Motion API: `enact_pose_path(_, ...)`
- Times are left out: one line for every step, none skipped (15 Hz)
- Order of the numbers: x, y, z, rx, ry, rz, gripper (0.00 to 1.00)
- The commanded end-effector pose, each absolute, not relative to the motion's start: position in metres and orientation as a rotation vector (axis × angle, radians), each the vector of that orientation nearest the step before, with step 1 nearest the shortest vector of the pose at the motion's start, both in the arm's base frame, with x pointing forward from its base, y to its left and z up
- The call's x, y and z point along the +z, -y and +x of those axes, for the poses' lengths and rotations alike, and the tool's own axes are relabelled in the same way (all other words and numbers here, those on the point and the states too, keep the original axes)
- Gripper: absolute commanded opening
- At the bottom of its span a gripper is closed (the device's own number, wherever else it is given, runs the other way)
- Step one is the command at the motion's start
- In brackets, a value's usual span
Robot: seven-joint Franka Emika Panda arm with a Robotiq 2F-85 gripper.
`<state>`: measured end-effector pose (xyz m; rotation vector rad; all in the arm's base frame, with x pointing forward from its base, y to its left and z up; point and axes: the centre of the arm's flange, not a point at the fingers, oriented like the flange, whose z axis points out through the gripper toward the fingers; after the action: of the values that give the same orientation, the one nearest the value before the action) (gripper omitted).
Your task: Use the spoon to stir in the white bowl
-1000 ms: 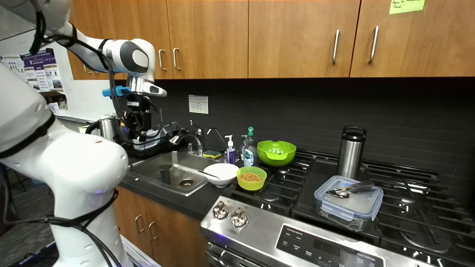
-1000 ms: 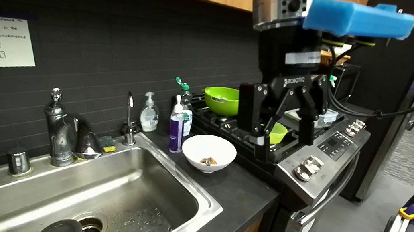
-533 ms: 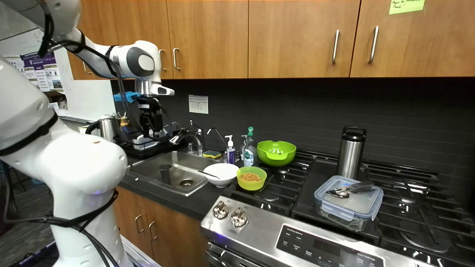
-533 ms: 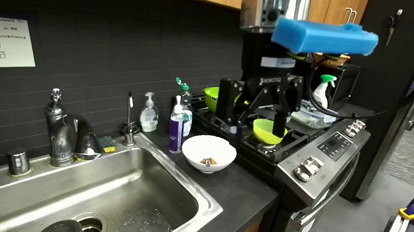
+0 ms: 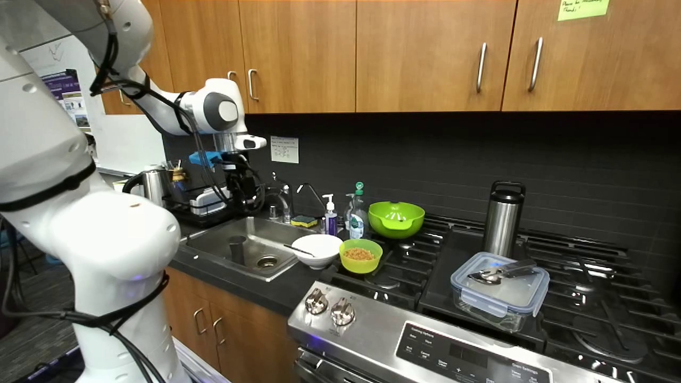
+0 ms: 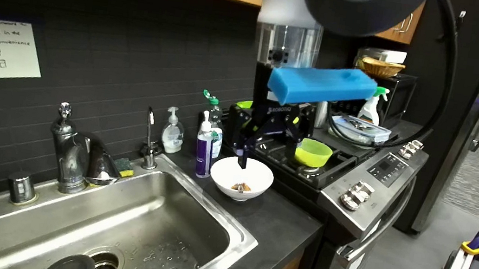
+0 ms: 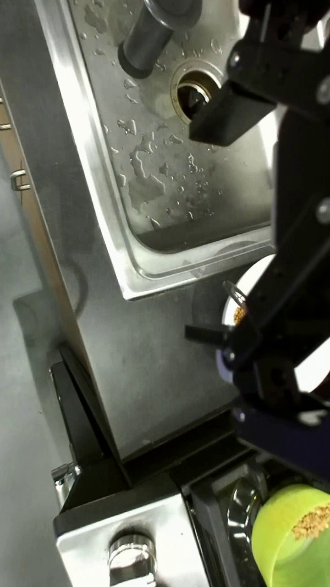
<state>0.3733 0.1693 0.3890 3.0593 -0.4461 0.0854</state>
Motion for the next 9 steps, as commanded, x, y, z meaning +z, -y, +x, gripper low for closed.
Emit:
enact_pose_path(0.365,-0.169,0.405,0.134,0.52,3.021,1.0)
enact_pose_path(0.359,-0.167,0.412,0.142,0.542,3.012,1.0)
enact_pose_path(0.354,-0.165,0.418,0.149,0.559,3.005,1.0)
enact_pose_path(0.349,-0.163,0.422,0.154,0.577,2.994,1.0)
enact_pose_path(0.344,-0.162,0.427,0.154,0.594,2.986,1.0)
enact_pose_path(0.339,-0.161,0.432,0.154,0.609,2.98,1.0)
enact_pose_path(0.334,-0.16,0.436,0.154,0.62,2.973,1.0)
enact_pose_path(0.329,-0.159,0.439,0.151,0.629,2.965,1.0)
enact_pose_path(0.324,-0.158,0.443,0.146,0.638,2.96,1.0)
